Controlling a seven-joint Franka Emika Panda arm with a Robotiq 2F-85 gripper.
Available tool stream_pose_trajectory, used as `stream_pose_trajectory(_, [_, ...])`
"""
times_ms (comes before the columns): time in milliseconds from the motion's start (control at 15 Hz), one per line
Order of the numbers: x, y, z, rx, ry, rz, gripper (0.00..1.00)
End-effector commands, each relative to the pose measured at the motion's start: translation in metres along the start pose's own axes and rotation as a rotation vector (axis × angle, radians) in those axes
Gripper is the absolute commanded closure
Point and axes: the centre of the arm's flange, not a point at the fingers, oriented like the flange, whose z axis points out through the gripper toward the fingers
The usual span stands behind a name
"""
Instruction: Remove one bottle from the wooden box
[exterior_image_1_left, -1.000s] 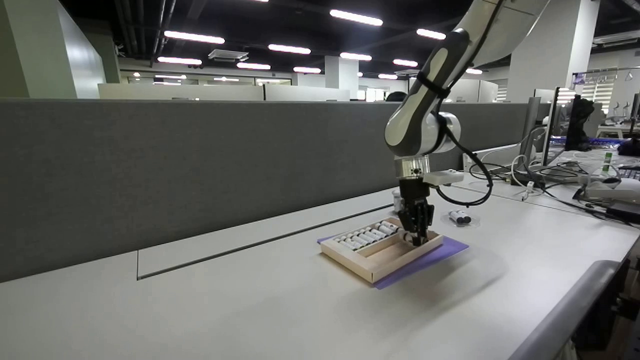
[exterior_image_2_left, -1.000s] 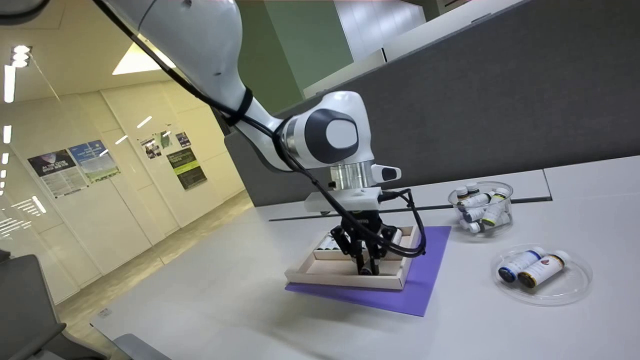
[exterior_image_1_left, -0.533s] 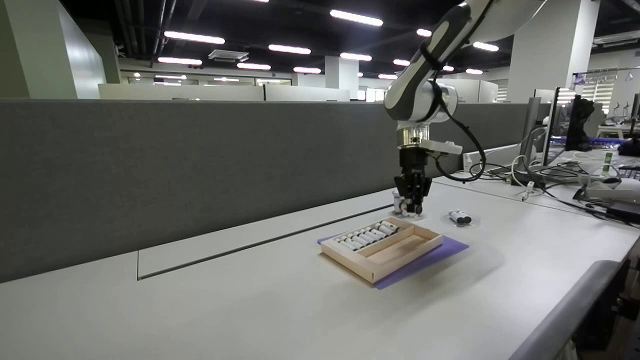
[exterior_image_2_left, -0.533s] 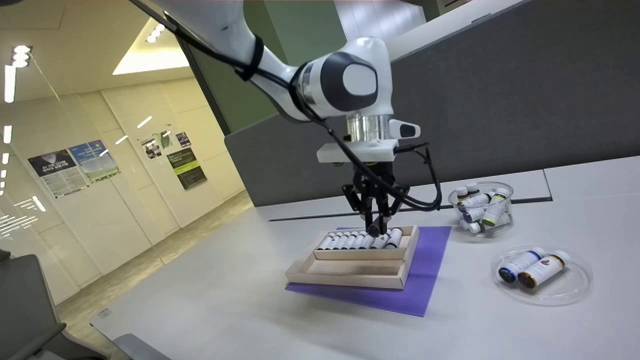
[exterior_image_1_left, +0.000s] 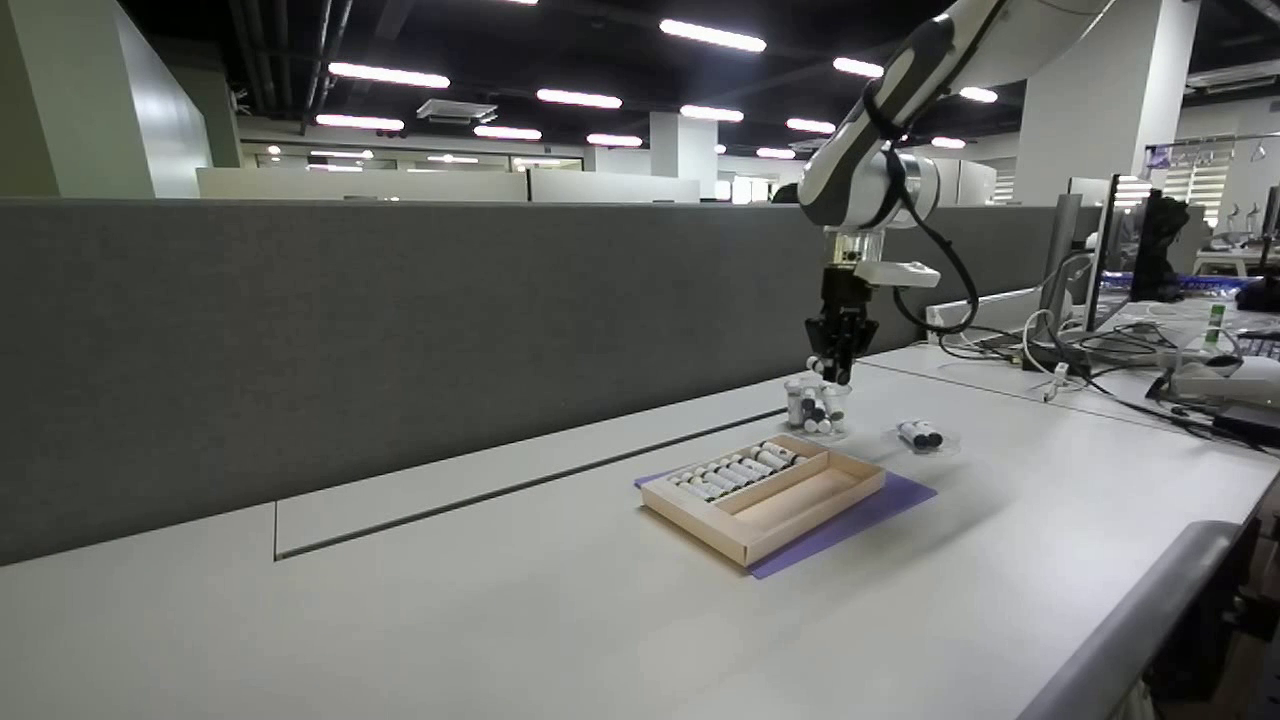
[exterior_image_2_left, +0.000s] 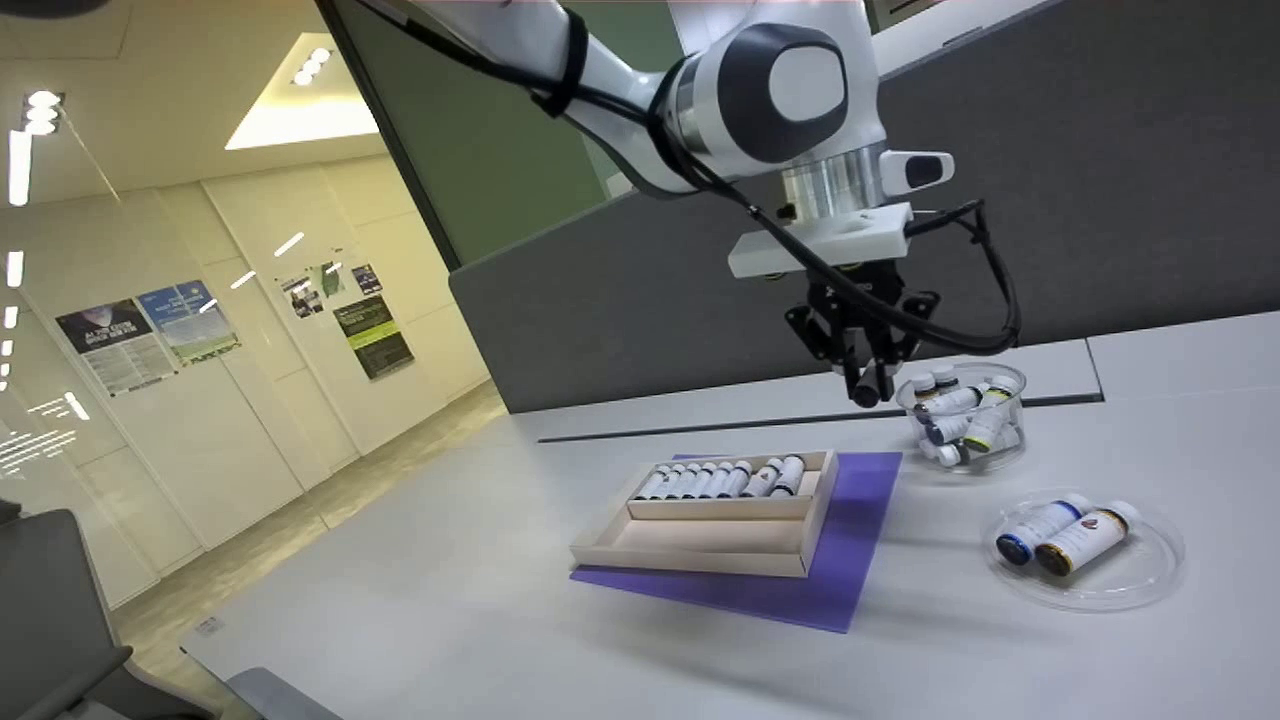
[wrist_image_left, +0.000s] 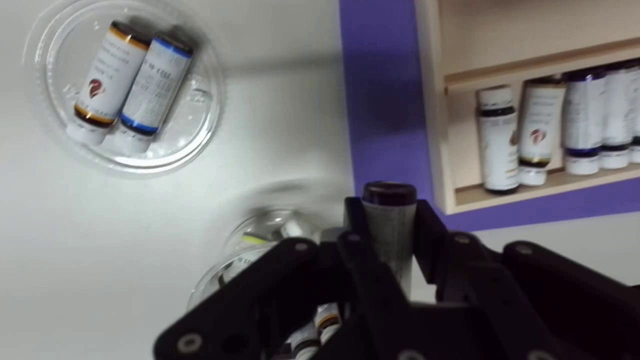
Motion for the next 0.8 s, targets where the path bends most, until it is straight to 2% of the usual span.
stream_pose_trajectory(0, [0.029, 0.025, 0.015, -0.073, 0.116, 0.039, 0.95])
stream_pose_trajectory(267, [0.043, 0.04, 0.028, -0.103, 0.232, 0.071, 0.95])
stream_pose_trajectory(400, [0.045, 0.043, 0.034, -0.115, 0.248, 0.074, 0.95])
stream_pose_trajectory(467, [0.045, 0.043, 0.036, -0.118, 0.252, 0.087, 0.55])
stream_pose_trajectory(533, [0.045, 0.043, 0.036, -0.114, 0.254, 0.089, 0.54])
stream_pose_trajectory(733, [0.048, 0.035, 0.018, -0.098, 0.272, 0.099, 0.34])
